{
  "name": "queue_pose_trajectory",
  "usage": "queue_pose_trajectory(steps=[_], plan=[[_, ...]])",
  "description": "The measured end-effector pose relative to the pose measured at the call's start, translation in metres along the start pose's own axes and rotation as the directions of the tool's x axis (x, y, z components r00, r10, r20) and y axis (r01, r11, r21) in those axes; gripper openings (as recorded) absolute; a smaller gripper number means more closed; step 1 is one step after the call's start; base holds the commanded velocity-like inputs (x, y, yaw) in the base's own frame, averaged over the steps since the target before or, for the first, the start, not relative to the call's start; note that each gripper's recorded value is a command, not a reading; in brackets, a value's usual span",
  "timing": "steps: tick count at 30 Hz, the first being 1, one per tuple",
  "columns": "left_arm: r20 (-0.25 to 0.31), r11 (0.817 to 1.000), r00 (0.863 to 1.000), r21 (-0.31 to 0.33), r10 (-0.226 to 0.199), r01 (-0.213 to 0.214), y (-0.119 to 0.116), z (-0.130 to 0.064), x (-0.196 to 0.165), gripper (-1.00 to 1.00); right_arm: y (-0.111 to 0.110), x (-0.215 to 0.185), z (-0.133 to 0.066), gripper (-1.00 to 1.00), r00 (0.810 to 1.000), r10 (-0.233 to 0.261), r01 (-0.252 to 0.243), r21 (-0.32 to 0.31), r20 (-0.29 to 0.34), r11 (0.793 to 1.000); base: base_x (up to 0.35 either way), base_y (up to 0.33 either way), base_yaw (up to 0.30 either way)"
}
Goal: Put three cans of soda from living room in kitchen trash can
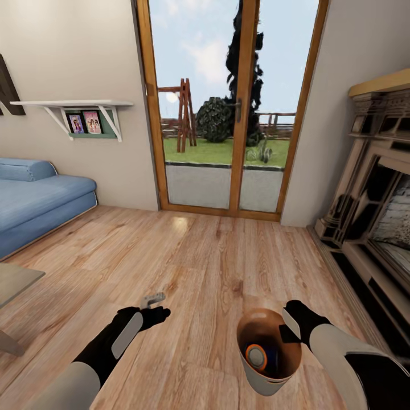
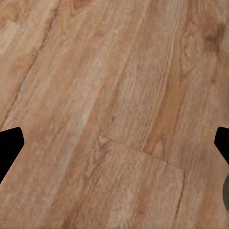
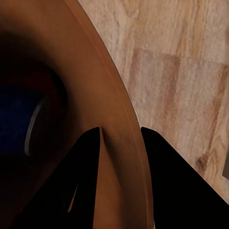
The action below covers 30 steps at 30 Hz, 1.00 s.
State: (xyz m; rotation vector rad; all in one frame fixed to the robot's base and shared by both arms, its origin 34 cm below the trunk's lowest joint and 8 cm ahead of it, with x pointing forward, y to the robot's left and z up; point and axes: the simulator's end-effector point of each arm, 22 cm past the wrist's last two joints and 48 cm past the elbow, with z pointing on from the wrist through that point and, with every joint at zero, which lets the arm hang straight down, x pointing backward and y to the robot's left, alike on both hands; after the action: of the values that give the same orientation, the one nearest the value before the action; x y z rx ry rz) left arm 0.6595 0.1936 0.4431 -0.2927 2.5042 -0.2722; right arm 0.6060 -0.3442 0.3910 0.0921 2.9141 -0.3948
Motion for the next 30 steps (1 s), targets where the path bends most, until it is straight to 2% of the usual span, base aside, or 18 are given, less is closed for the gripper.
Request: queue_pose_trajectory(steps=[10,25,30], plan=[[0.048,0.999,0.999,0.040,0.007,-0.009,-0.019,-0.010,-0.021,1.00,0.001,0.003,0.002,-1.00,1.000,-0.002,0.002,-0.002,-0.004,1.000,0.000,0.000,0.000],[0.053,0.999,0.999,0.044,0.008,-0.010,-0.021,-0.011,-0.023,1.00,0.002,0.004,0.002,-1.00,1.000,-0.001,0.001,-0.007,-0.004,1.000,0.000,0.000,0.000],[0.053,0.999,0.999,0.044,0.008,-0.010,-0.019,-0.007,-0.019,1.00,0.004,0.006,0.008,-1.00,1.000,-0.003,0.003,-0.005,-0.004,1.000,0.000,0.000,0.000]])
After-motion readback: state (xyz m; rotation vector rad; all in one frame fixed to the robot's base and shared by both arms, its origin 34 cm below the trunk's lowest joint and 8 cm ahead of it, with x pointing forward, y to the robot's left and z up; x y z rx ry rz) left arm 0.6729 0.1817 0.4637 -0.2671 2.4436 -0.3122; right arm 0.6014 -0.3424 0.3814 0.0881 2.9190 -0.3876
